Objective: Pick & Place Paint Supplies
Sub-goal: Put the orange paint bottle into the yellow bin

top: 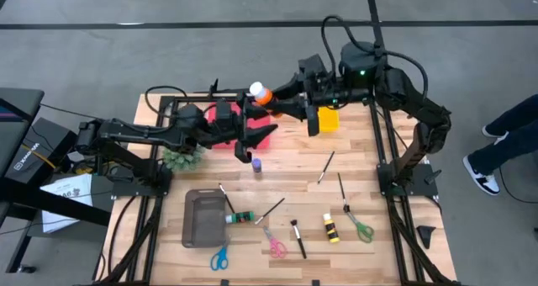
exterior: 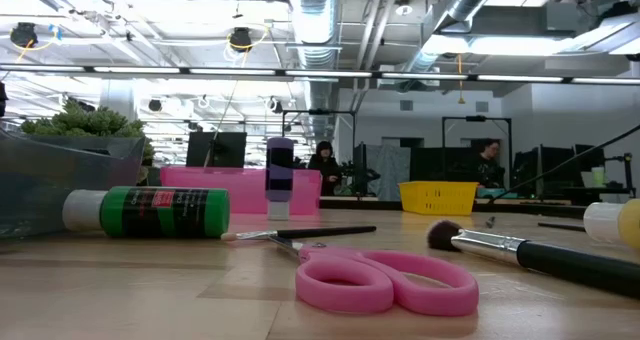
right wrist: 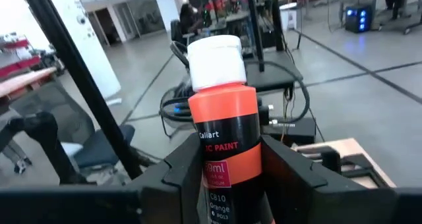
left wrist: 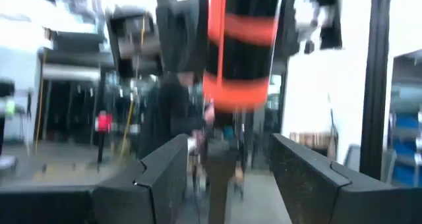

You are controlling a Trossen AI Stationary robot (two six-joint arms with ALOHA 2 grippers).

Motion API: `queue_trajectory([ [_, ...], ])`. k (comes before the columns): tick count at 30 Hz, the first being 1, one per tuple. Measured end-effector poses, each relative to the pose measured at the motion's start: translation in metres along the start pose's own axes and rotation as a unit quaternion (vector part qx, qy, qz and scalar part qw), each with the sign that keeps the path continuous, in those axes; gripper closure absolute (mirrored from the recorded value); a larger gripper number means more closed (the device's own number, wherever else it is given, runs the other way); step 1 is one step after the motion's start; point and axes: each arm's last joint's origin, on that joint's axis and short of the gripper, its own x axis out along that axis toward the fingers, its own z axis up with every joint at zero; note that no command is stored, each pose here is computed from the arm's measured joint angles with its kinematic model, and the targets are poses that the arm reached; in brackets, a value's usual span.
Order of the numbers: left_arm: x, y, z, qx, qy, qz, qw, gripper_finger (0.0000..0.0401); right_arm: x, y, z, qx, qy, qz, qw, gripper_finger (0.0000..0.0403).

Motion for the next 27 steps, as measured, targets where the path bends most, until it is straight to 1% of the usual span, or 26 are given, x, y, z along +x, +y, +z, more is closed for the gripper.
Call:
queue_trajectory([
  [3, -0.001, 0.002, 0.008, -0.003, -0.042, 0.024, 0.999, 0.0193, 0.001, -0.003, 0.003, -0.002, -0.017, -0.002, 1.000, 0.0270],
  [7, 0.000, 0.006, 0.010, -0.002, -0.049, 0.045, 0.998, 0.0193, 0.006, -0.007, 0.003, -0.002, -0.022, -0.005, 1.000, 0.0269],
  [9, 0.000, 0.007, 0.010, -0.009, -0.050, 0.040, 0.998, 0.0193, 0.012, -0.009, 0.004, -0.004, -0.033, -0.003, 0.999, 0.0269],
  [13, 0.000, 0.008, 0.009, -0.024, -0.049, 0.038, 0.998, 0.0193, 0.019, -0.011, 0.001, -0.001, -0.031, 0.010, 0.999, 0.0269],
  [19, -0.001, 0.008, 0.012, -0.026, -0.055, 0.036, 0.998, 0.0193, 0.028, -0.013, -0.002, 0.004, -0.029, 0.019, 0.999, 0.0269],
  [22, -0.002, 0.008, 0.017, -0.027, -0.065, 0.036, 0.997, 0.0193, 0.032, -0.014, -0.006, 0.011, -0.012, 0.023, 1.000, 0.0269],
  [27, -0.003, 0.008, 0.018, -0.027, -0.066, 0.035, 0.997, 0.0193, 0.032, -0.014, -0.007, 0.015, -0.008, 0.028, 0.999, 0.0269],
])
